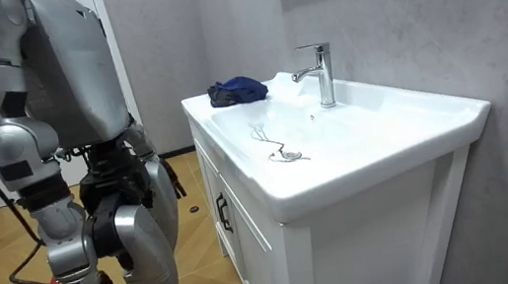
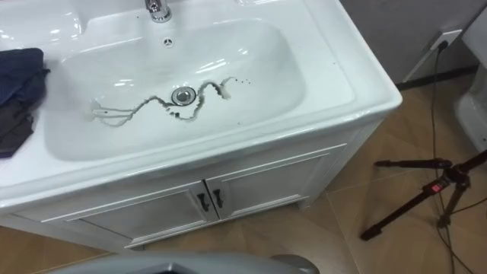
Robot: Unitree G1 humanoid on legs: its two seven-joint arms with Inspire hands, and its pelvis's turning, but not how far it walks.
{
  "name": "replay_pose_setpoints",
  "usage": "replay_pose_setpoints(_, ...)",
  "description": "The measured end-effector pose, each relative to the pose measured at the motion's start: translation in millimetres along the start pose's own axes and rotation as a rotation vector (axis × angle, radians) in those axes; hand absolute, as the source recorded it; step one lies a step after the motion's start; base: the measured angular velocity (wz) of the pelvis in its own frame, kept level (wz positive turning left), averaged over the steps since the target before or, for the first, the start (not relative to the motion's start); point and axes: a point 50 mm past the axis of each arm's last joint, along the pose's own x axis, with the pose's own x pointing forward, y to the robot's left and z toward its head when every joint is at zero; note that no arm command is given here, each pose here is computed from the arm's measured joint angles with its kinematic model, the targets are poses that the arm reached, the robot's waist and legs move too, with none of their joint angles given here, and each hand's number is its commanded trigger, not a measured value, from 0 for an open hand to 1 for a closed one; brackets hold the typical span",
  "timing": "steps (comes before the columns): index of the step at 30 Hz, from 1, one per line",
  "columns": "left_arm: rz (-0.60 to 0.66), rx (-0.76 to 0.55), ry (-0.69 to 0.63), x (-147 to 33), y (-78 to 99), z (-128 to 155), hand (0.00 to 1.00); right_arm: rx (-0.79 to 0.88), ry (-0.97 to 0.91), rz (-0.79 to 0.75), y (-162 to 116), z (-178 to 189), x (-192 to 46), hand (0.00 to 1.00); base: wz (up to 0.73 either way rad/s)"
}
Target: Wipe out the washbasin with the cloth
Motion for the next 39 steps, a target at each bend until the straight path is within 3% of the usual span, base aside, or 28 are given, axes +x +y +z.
replay_pose_setpoints(17, 0.0, -0.033, 0.012, -0.2, -1.2, -4, 0.0, 0.001, -0.045, -0.009, -5, 15, -2, 0.0, 0.02)
replay_pose_setpoints(26, 0.078, -0.299, 0.047, -0.9, 8.1, -11, 0.0, 0.046, -0.044, -0.046, -6, 12, -1, 0.0, 0.04)
replay_pose_setpoints(32, 0.23, -0.487, 0.078, -3.8, 29.2, -26, 0.0, 0.079, -0.074, -0.078, -11, 11, -2, 0.0, 0.06)
replay_pose_setpoints(39, 0.483, -0.707, 0.018, -10.5, 64.3, -13, 0.0, 0.091, -0.094, -0.146, -26, 12, -5, 0.0, 0.1)
